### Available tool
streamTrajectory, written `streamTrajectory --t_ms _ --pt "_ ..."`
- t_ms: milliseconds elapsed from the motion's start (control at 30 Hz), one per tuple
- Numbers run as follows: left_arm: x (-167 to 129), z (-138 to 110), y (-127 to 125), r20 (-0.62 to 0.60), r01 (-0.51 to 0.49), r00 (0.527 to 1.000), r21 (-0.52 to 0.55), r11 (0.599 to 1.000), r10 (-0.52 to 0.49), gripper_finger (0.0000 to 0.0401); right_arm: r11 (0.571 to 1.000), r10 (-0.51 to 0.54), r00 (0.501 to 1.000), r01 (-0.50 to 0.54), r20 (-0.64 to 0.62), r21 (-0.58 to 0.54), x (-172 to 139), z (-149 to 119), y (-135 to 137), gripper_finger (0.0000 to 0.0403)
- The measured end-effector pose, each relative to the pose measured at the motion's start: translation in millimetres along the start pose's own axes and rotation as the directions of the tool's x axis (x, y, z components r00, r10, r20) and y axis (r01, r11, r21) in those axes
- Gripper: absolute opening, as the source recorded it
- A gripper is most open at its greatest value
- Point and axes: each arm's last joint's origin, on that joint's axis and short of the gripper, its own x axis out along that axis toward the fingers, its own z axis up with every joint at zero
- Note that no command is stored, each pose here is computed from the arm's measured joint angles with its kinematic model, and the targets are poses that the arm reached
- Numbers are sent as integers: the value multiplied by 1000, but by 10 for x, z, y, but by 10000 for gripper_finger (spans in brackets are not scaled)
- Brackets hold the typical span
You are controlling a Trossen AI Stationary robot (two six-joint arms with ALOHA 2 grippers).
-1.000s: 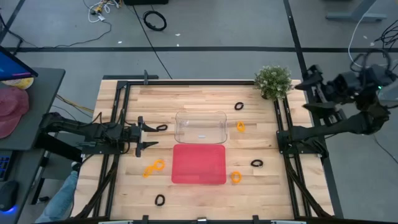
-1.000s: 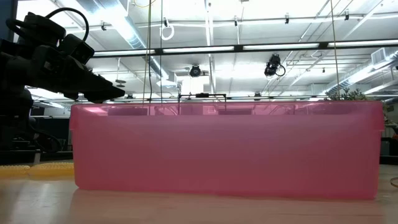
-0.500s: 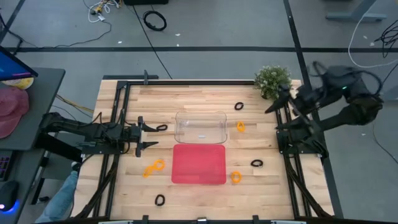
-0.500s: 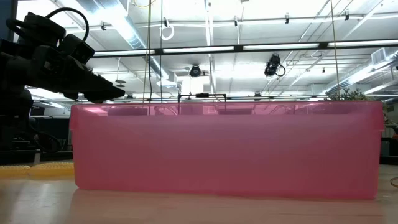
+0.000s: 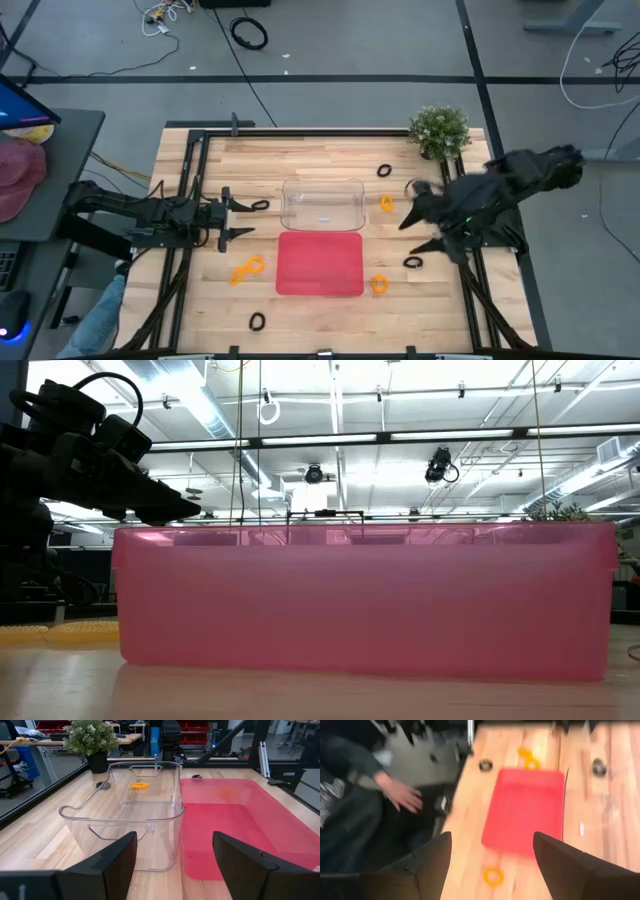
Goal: Sort spring keychains
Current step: Put the orange spring keychain into the pink bin
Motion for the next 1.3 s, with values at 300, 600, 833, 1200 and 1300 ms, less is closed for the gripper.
streamTrajectory --t_ms 300,600,833,1200,1300 --pt "0 0 0 0 0 1000 0 1000 0 261 990 -134 958 120 -252 -70 545 -80 136 281" --pt "0 0 0 0 0 1000 0 1000 0 261 980 -197 875 190 -441 -60 944 -223 102 281" --pt "0 0 0 0 0 1000 0 1000 0 261 976 -214 842 204 -495 -77 1305 -529 15 281" --pt "0 -1 0 0 0 1000 0 1000 0 261 979 -202 815 191 -543 -78 1760 -1084 -144 281" --pt "0 -1 0 0 0 1000 0 1000 0 261 980 -191 823 187 -535 -64 1832 -1168 -167 281"
